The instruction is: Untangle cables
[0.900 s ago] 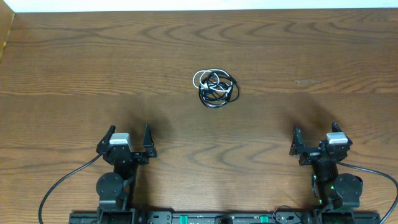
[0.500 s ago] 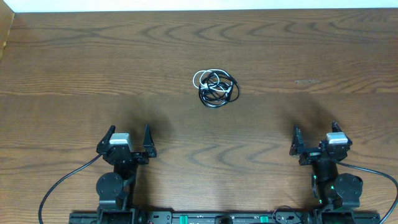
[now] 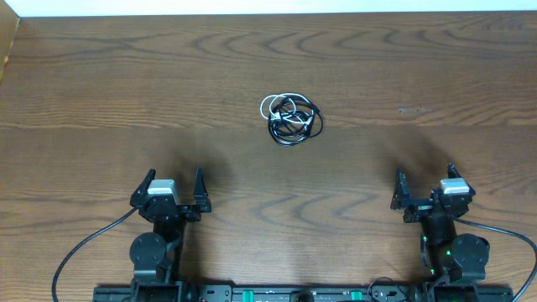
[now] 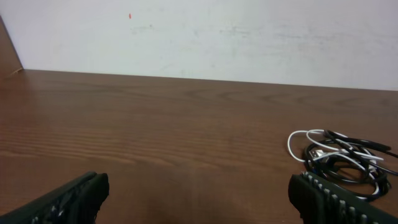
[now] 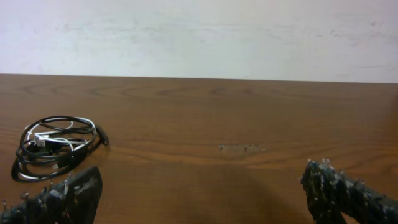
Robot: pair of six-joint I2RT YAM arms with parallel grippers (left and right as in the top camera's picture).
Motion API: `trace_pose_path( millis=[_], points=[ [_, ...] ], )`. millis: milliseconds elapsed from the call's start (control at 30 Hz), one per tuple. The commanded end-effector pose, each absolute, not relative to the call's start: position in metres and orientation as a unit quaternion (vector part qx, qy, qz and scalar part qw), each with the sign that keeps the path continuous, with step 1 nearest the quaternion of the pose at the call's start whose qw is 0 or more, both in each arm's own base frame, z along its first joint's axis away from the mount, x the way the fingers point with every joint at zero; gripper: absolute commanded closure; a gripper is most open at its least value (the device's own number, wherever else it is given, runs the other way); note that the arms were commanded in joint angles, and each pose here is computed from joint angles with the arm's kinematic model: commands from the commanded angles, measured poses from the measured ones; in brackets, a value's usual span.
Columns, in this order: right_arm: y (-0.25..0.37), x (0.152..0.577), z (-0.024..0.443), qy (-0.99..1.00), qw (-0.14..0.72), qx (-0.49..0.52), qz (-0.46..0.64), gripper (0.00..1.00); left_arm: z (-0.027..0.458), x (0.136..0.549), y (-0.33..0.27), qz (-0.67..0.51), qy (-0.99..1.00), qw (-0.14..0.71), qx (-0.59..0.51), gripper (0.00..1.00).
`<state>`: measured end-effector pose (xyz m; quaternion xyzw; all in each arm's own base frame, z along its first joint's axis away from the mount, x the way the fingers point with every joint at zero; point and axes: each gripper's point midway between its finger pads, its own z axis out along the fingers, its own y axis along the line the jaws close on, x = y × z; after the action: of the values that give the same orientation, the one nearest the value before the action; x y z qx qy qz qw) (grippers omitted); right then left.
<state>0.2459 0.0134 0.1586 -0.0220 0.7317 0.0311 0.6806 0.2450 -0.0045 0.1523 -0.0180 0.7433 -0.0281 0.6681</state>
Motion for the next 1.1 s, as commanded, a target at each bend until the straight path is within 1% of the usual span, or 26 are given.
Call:
trace_pose_path(
  millis=[0, 700, 767, 833, 933, 1033, 1067],
  points=[
    [0.01, 0.246, 0.157, 0.732, 0.68, -0.02, 0.02, 0.01, 0.137, 0.244, 0.0, -0.015, 0.76, 0.65, -0.021, 0.02],
    [0.008, 0.246, 0.157, 0.732, 0.681, -0.019, 0.014, 0.01, 0.137, 0.244, 0.0, -0.015, 0.76, 0.65, -0.021, 0.02],
    [0.008, 0.246, 0.158, 0.731, 0.682, -0.019, 0.015, 0.01, 0.138, 0.244, -0.007, -0.035, 0.757, 0.652, -0.016, 0.02],
    [0.018, 0.246, 0.161, 0.726, 0.685, -0.024, 0.052, 0.01, 0.143, 0.243, -0.029, -0.096, 0.751, 0.653, 0.012, 0.02],
    [0.048, 0.24, 0.165, 0.72, 0.675, -0.041, 0.156, 0.01, 0.16, 0.237, -0.058, -0.16, 0.723, 0.668, 0.075, 0.02],
    [0.054, 0.238, 0.174, 0.706, 0.685, -0.056, 0.171, 0.01, 0.185, 0.233, -0.067, -0.176, 0.685, 0.699, 0.103, 0.02],
    [0.054, 0.238, 0.186, 0.689, 0.701, -0.055, 0.175, 0.01, 0.197, 0.233, -0.067, -0.173, 0.667, 0.717, 0.106, 0.02]
  ],
)
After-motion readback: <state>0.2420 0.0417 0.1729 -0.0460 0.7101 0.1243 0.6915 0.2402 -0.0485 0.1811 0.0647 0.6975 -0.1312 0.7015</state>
